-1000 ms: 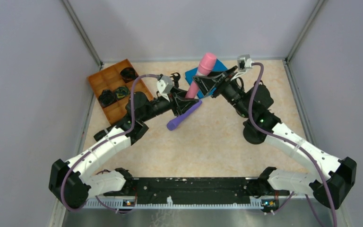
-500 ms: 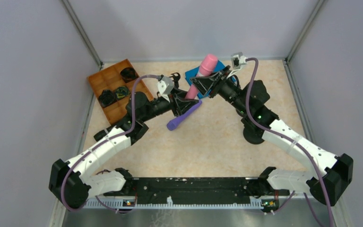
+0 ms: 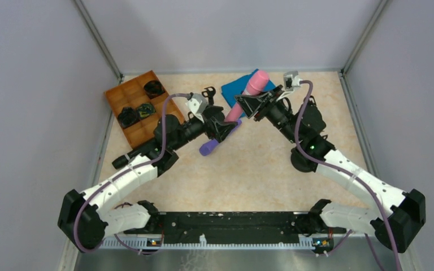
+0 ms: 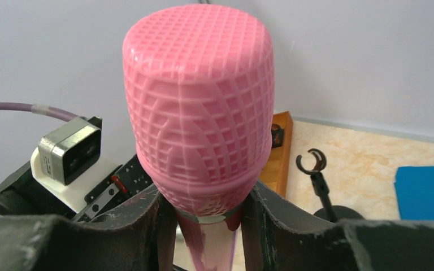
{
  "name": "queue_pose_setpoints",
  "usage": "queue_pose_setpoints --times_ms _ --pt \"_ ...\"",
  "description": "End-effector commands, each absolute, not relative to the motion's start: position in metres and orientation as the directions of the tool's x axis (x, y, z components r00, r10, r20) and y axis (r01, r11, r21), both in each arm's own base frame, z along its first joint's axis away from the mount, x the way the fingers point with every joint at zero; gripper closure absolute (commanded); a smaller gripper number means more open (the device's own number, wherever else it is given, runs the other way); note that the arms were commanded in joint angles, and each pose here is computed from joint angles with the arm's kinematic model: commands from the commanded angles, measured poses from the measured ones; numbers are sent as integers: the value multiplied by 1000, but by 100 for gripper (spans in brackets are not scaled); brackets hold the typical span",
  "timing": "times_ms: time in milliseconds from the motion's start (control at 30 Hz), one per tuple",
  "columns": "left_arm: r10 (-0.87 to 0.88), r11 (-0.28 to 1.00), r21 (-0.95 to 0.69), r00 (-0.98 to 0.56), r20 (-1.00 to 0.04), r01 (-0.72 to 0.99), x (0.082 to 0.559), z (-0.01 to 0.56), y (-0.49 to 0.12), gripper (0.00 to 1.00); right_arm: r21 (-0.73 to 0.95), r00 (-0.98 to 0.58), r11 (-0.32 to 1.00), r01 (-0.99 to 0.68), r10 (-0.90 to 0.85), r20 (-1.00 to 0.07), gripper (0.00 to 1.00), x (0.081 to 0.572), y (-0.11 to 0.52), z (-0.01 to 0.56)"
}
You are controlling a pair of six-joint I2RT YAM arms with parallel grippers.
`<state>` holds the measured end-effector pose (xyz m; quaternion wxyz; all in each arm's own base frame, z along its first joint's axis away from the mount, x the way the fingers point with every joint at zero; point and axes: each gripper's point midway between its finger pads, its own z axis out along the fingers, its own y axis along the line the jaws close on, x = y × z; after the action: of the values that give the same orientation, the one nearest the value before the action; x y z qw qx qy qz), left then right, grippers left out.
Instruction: Attach the microphones to the stand
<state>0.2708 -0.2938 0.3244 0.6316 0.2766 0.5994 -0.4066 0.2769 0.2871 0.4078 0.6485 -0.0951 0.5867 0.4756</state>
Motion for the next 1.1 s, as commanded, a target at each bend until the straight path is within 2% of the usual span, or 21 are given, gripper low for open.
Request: queue_pose_setpoints --times_ms 0,167,300,433,567,633,900,1067 --pt "-192 695 -199 -89 -977 691 304 301 -270 11 383 25 594 -707 563 -826 100 269 250 450" --pt "-185 766 -205 -97 -978 610 319 258 -258 8 362 65 676 -642 519 -852 100 268 228 435" --pt "-204 810 -194 -45 -978 553 336 248 -249 11 347 65 714 -608 480 -875 100 267 218 426" --pt "-202 834 -219 -89 -975 506 353 236 -250 10 340 47 744 -575 445 -894 100 268 212 413" --pt "-170 819 -222 -147 -974 530 356 222 -262 8 338 2 773 -537 402 -916 100 273 212 393" --pt "-171 817 -234 -167 -971 527 359 214 -264 11 338 -26 782 -524 382 -924 100 276 214 382" --pt "-214 782 -268 -162 -963 563 369 208 -265 13 329 -56 802 -499 349 -936 100 280 213 368" --pt "-279 795 -337 -190 -941 504 389 196 -245 20 330 -65 802 -498 346 -936 100 278 212 365"
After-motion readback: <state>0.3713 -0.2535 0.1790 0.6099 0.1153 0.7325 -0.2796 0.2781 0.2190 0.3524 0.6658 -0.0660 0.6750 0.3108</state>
